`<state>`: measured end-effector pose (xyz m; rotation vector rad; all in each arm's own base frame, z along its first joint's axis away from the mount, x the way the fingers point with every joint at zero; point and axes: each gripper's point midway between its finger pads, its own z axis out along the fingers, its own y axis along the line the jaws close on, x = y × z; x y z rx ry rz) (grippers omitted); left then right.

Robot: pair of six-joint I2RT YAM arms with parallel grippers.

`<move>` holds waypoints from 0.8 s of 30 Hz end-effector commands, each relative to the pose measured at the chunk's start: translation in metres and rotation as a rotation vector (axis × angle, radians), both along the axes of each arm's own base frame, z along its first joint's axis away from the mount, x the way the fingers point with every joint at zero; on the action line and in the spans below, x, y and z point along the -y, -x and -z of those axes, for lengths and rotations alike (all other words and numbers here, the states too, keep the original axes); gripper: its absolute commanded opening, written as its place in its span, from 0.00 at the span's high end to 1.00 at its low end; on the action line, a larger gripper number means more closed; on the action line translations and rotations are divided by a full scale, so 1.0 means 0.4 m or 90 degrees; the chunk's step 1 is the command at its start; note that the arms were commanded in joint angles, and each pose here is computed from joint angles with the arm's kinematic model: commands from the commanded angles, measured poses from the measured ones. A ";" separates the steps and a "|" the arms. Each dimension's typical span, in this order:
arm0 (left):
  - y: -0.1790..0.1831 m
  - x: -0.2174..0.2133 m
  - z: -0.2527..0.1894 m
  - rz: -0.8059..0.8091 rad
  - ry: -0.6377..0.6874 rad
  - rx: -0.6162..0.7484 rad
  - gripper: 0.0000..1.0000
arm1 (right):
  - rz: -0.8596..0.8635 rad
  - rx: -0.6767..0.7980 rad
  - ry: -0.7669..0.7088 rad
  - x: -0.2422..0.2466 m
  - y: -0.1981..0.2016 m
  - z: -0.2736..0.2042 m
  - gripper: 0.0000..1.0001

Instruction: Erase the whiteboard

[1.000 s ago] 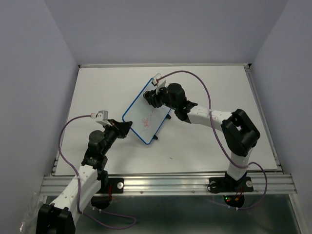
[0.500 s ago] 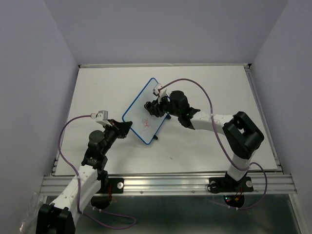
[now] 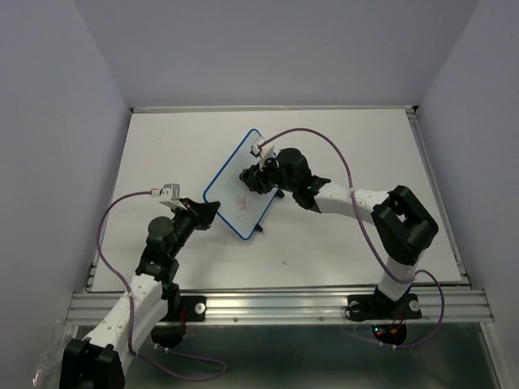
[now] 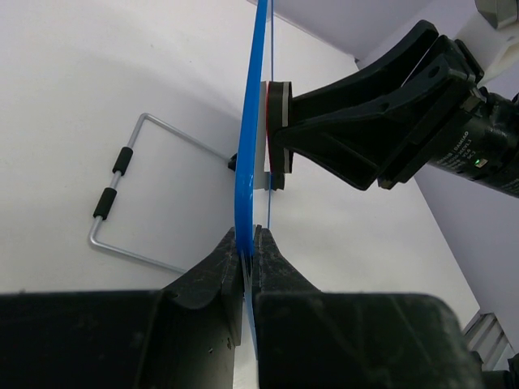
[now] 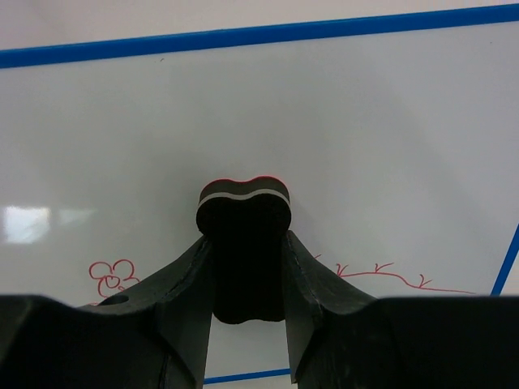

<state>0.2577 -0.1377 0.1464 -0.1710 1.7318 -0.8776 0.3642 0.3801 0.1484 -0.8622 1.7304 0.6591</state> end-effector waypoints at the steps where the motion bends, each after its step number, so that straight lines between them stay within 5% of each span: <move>1: 0.017 0.017 0.021 0.038 -0.038 -0.012 1.00 | 0.061 0.055 -0.020 -0.003 -0.096 -0.085 0.99; 11: 0.018 0.017 0.024 0.036 -0.038 -0.014 1.00 | 0.045 0.055 -0.023 0.006 -0.142 -0.079 0.99; 24: 0.014 0.014 0.027 0.030 -0.038 -0.020 1.00 | -0.239 -0.036 0.026 -0.071 0.205 0.134 0.99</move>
